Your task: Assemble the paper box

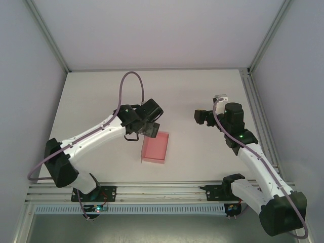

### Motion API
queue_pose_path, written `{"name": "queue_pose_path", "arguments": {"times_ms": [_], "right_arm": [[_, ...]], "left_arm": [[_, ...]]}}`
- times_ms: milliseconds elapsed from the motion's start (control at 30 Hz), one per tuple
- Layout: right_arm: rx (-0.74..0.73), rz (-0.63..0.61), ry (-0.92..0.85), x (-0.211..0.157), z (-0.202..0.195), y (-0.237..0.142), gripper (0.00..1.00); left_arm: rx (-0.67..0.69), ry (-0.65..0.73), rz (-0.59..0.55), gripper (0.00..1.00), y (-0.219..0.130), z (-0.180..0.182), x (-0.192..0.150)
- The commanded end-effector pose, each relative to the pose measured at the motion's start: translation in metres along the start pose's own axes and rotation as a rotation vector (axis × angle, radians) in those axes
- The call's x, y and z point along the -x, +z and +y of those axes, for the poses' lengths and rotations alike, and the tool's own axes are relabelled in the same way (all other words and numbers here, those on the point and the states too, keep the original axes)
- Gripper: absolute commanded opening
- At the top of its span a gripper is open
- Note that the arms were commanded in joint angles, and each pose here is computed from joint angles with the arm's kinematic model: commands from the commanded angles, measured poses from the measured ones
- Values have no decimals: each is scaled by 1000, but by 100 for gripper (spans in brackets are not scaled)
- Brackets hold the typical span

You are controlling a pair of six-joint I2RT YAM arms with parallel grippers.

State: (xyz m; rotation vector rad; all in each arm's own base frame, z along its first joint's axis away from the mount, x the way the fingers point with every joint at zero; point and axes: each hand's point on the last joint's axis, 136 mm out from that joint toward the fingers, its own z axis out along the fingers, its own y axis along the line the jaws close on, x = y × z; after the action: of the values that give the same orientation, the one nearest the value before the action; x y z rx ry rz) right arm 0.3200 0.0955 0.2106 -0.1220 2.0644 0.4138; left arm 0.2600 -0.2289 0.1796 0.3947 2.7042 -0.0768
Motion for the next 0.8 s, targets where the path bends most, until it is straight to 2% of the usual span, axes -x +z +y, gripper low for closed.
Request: {"name": "queue_pose_path", "arguments": {"times_ms": [0, 133, 233, 300, 433, 500, 600, 767], "right_arm": [[-8, -4, 8, -2, -4, 1, 98], [-16, -12, -4, -1, -5, -2, 98], [-10, -20, -19, 0, -4, -4, 98], [15, -26, -40, 0, 1, -4, 98], [140, -25, -129, -5, 22, -5, 98], [186, -19, -157, -8, 29, -6, 98], [290, 11, -212, -19, 44, -6, 98], [447, 73, -277, -39, 65, -1, 97]], "left_arm": [[-19, 24, 30, 42, 3, -8, -4], [-78, 116, -13, 0, 0, -18, 12], [-136, 329, -84, 0, -5, -32, 28], [-103, 496, -147, 0, -2, -30, 43], [-232, 991, -110, 0, 21, -42, 27], [-302, 1153, -79, 0, 26, -44, 24], [-530, 1203, -62, 0, 9, -52, 32], [-579, 1213, -12, 2, 13, -51, 57]]}}
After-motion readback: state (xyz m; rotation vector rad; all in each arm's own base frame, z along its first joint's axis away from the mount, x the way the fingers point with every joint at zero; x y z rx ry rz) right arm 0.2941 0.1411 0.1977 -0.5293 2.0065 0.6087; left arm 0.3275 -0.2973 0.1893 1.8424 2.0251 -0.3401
